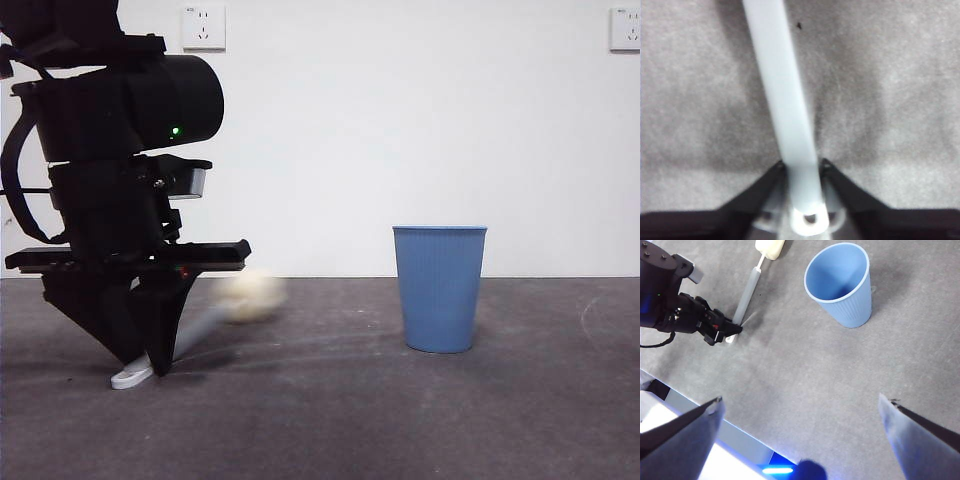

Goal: Pick up the cup brush,pick up the cup,insert the brush into the cup,clean the cup,put the cup brush back,put the cup back to the fixed position on the table

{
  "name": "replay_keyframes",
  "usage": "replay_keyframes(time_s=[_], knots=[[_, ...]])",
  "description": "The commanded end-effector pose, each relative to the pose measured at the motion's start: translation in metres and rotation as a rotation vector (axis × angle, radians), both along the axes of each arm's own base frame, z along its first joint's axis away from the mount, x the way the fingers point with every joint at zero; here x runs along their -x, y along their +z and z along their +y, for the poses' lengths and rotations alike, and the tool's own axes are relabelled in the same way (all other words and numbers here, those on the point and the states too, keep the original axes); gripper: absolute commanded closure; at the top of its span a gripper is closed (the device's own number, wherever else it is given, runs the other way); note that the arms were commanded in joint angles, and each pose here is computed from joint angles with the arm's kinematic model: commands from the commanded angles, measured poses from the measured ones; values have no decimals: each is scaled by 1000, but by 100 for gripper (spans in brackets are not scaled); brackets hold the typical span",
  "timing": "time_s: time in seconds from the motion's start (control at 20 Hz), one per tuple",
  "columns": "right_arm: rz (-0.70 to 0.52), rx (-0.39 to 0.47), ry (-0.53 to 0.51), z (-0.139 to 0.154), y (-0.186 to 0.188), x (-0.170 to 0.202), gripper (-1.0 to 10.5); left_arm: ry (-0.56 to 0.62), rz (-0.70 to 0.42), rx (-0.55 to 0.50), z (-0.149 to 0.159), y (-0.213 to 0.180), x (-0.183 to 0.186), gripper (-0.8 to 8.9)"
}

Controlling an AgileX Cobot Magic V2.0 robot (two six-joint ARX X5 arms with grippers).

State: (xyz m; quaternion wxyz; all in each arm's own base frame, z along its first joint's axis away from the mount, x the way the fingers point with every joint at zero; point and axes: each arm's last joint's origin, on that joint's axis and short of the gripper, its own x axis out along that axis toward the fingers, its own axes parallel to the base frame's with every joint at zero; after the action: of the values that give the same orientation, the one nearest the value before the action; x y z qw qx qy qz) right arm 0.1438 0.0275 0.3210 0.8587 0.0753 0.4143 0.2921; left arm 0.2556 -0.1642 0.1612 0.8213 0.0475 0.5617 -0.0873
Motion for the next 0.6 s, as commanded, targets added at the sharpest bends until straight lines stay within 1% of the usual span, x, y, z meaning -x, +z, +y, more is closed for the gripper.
replay_keyframes(time_s=[0.05, 0.15, 0.2, 0.25, 0.4, 0.6], knots=[[-2, -4, -3, 0, 1, 0, 290, 1, 33, -27, 1, -6, 2, 762], [-2, -5, -3, 0, 1, 0, 290, 0, 38, -30, 2, -6, 3, 773], [-2, -5, -3, 0, 1, 0, 290, -3, 40, -33, 2, -6, 3, 813], [-2, -5, -3, 0, 1, 0, 290, -5, 44, -36, 2, -6, 3, 822], [8, -13, -14, 0, 1, 0, 290, -25, 40, -45, 4, -3, 4, 822], [18, -21, -25, 0, 0, 0, 290, -23, -9, -17, 6, 13, 7, 822]])
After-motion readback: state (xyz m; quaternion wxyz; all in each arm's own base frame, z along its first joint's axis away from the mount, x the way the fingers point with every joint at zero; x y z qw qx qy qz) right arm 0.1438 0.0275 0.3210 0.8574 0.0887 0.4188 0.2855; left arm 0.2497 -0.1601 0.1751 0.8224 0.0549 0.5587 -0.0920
